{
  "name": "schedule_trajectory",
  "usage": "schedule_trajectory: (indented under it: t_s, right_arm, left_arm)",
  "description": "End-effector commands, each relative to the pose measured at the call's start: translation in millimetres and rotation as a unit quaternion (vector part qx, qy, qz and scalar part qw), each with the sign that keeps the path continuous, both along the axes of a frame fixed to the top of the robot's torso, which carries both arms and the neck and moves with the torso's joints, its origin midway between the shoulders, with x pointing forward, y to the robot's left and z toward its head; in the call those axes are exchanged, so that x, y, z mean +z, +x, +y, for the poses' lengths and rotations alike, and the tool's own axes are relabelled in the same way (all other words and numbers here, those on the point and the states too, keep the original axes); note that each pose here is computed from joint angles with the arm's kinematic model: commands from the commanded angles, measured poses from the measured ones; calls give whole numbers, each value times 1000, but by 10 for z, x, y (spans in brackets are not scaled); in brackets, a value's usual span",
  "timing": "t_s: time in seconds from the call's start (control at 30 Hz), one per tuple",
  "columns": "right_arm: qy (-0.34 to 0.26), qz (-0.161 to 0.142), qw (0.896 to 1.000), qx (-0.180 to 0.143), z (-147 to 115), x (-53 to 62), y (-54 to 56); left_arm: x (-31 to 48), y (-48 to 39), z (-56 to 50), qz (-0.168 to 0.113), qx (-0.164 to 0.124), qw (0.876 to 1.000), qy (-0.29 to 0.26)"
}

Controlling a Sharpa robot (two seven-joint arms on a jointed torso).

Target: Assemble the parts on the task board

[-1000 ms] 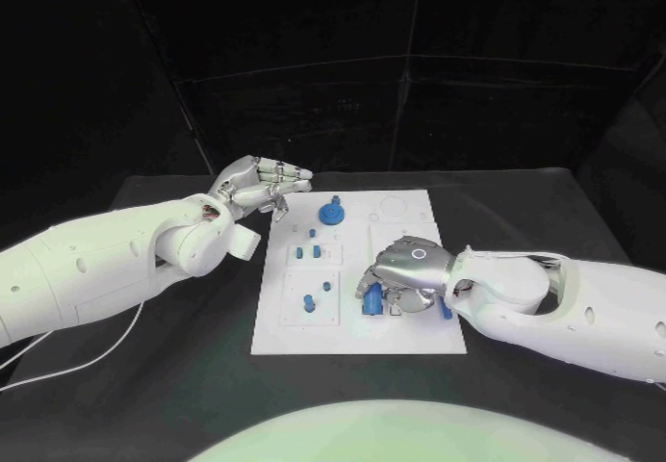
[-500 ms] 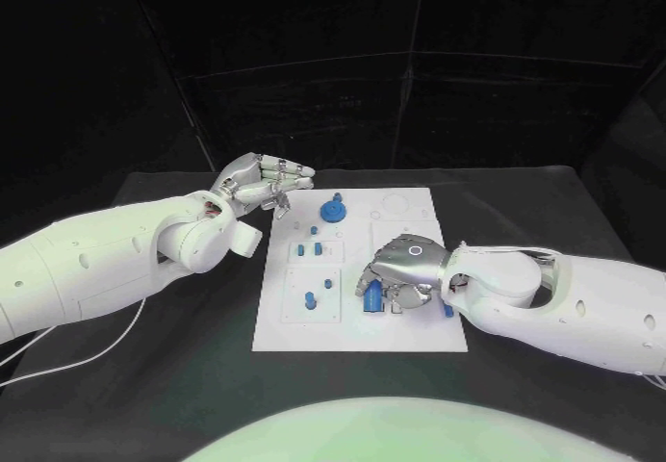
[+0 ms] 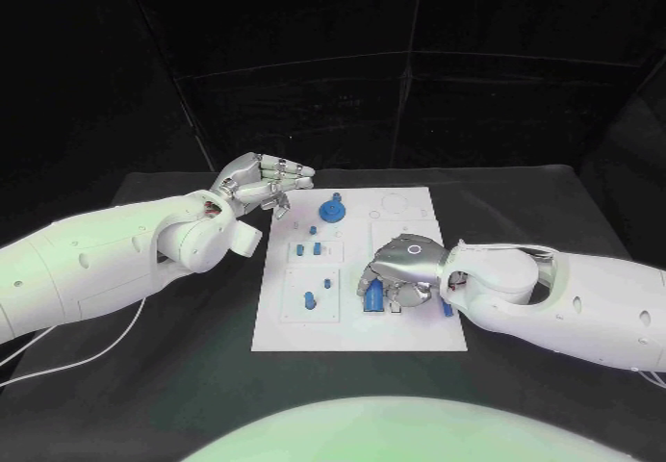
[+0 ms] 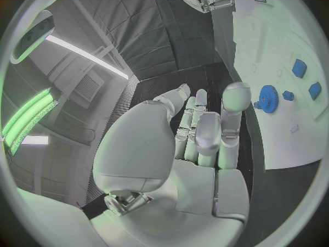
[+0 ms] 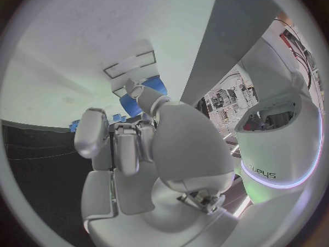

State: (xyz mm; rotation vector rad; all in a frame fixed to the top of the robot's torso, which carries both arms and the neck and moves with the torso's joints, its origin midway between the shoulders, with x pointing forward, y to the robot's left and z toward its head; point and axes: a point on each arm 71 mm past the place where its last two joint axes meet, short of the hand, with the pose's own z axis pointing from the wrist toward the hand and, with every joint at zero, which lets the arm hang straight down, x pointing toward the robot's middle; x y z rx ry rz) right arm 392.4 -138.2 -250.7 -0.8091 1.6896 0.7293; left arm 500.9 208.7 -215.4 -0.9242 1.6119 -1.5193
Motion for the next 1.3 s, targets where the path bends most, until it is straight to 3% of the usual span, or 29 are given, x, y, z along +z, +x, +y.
schedule_trajectory:
  t_s: [0.03, 1.0, 1.3]
  right_arm:
    - [-15, 19, 1000, 9, 11, -36, -22]
    - [-19, 22, 1000, 1, 3, -47, -7]
    - [7, 2, 1000, -1, -25, 8, -19]
  left_arm:
    - [8, 0, -12, 1, -4, 1000, -4]
    - [5, -2, -9, 2, -5, 1000, -4]
    - [5, -4, -10, 3, -6, 1000, -4]
